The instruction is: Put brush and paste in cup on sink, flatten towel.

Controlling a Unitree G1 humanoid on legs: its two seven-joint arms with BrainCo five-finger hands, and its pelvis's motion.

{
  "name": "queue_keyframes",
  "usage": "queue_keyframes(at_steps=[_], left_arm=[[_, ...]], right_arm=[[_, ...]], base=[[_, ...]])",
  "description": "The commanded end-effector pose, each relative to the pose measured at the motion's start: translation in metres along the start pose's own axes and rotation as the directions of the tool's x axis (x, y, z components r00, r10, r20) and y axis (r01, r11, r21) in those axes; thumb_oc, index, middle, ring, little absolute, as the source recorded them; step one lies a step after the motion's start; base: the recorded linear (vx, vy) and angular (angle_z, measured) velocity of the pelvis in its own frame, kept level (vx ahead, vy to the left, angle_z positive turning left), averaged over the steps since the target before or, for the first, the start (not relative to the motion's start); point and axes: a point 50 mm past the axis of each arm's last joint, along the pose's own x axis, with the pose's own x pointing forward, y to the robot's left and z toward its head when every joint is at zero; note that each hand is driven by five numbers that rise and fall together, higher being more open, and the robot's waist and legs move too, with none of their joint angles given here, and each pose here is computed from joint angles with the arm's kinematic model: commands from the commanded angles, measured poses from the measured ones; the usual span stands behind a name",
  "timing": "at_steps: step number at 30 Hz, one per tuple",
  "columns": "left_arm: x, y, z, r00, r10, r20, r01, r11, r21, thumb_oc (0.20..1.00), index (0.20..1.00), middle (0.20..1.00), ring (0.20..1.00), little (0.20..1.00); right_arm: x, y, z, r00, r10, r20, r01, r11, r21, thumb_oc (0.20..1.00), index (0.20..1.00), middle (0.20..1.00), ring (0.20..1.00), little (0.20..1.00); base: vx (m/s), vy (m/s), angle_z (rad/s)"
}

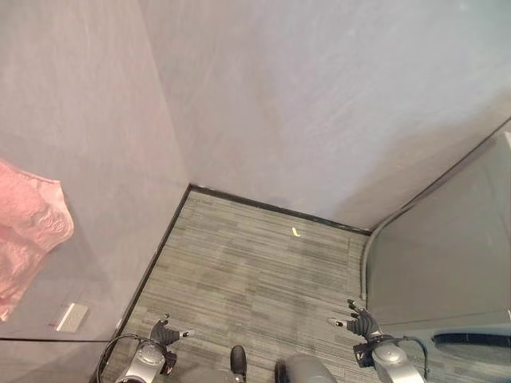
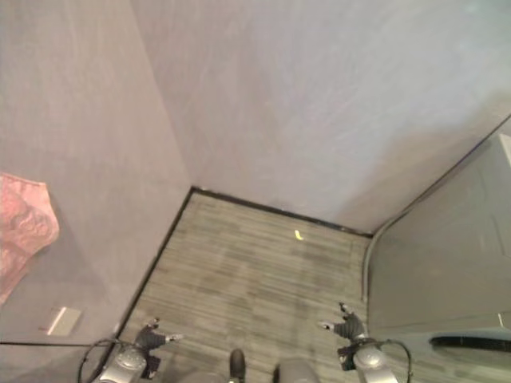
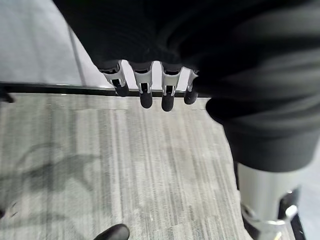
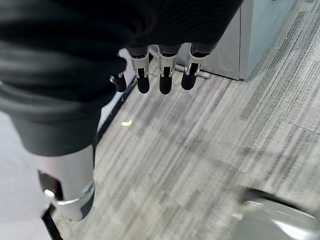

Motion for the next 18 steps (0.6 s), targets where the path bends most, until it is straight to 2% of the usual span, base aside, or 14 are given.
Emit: queue_keyframes(at_steps=[1,8,13,18], left_arm=[[0.002,0.015,0.008,0.998,0.045,0.044,-0.046,0.999,0.027,1.0,1.0,1.0,1.0,1.0],[0.0,-0.001,0.0,1.0,-0.014,0.026,0.012,0.997,0.075,1.0,1.0,1.0,1.0,1.0],[-0.002,0.002,-0.009,1.0,0.011,0.006,-0.012,1.0,0.011,1.0,1.0,1.0,1.0,1.0],[-0.003,0.002,-0.006,0.999,0.025,0.026,-0.025,1.0,-0.013,1.0,1.0,1.0,1.0,1.0]], right_arm=[[-0.001,-0.02,0.015,0.994,-0.062,0.085,0.063,0.998,-0.004,1.0,1.0,1.0,1.0,1.0],[-0.008,-0.025,-0.005,0.998,-0.053,0.028,0.055,0.997,-0.053,1.0,1.0,1.0,1.0,1.0],[-0.004,-0.025,0.011,0.996,-0.026,0.08,0.036,0.992,-0.119,1.0,1.0,1.0,1.0,1.0],[-0.006,-0.033,0.014,0.994,-0.041,0.104,0.054,0.991,-0.122,1.0,1.0,1.0,1.0,1.0]], base=[[0.12,-0.031,1.04],[0.17,-0.084,1.65],[0.13,-0.129,0.56],[0.1,-0.069,0.66]])
